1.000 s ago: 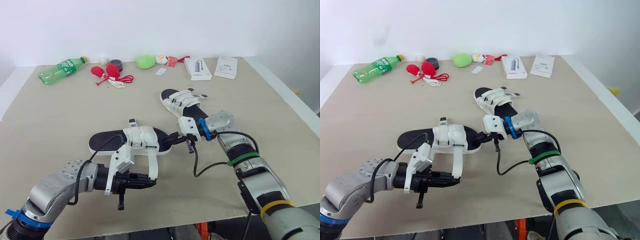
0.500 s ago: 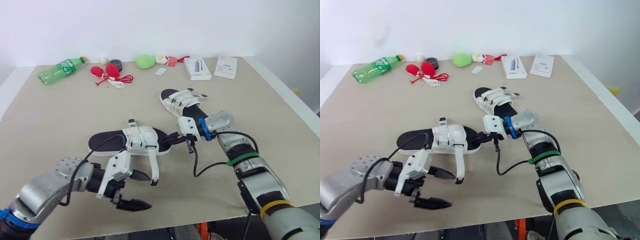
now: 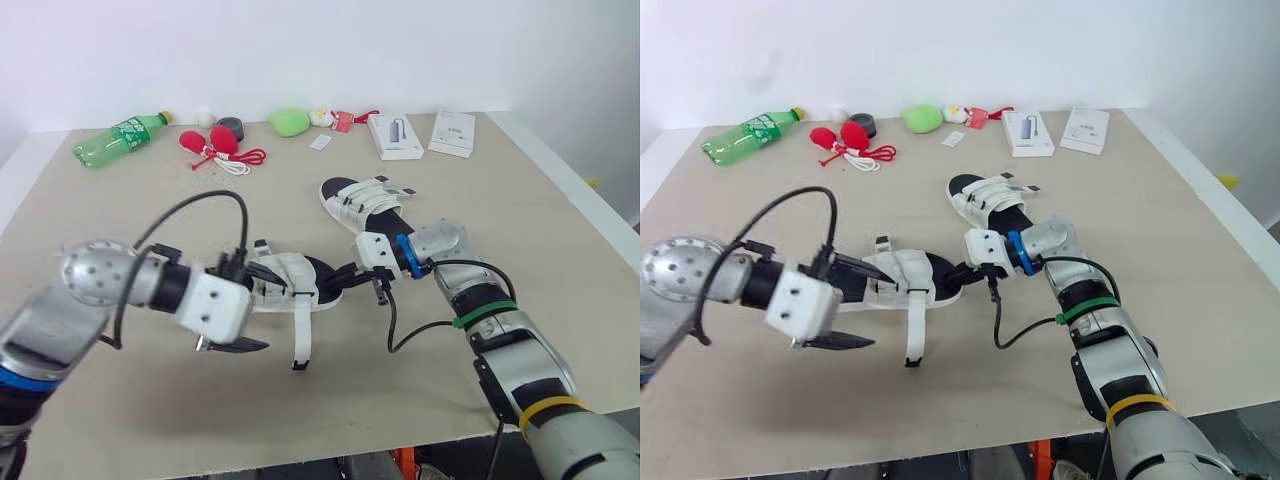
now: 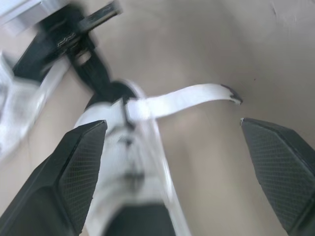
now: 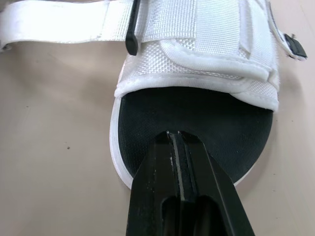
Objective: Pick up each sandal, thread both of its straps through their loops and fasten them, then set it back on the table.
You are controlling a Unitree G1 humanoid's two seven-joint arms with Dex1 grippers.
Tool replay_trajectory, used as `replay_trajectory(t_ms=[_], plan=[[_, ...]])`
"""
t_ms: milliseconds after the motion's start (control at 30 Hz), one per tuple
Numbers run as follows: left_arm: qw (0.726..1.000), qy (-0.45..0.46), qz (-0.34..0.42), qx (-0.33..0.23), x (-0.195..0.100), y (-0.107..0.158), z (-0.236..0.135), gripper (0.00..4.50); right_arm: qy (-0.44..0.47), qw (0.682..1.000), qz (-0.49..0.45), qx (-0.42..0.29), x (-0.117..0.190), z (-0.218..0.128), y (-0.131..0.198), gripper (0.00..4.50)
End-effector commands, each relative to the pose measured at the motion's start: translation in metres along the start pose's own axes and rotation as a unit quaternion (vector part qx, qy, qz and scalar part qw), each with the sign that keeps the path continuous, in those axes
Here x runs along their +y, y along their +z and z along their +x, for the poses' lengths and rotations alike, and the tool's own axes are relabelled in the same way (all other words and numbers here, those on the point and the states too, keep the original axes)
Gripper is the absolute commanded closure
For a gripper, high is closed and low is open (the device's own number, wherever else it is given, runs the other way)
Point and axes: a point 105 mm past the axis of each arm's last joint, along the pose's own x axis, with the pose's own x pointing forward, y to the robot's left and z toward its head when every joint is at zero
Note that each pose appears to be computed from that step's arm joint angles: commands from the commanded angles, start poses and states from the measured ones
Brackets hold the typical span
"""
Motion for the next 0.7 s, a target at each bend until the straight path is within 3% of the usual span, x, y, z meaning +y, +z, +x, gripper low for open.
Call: replay_trajectory(t_ms=[33,267,667,700], plan=[[0.99,0.01,0.143,0.001,0.002,0.0,0.006,0.03,0.012,1.0,0.004,0.016,0.002,0.0,-0.005,4.5],[0.978,-0.018,0.207,-0.009,-0.021,-0.021,0.034,0.03,0.012,1.0,0.001,0.011,0.0,0.004,-0.002,4.5],[0.978,-0.01,0.207,-0.034,-0.02,-0.018,0.067,0.03,0.008,1.0,0.006,0.013,0.004,0.0,-0.005,4.5],[0.979,-0.016,0.202,-0.034,-0.022,-0.02,0.069,0.27,0.008,1.0,0.006,0.013,0.004,0.0,-0.005,4.5]])
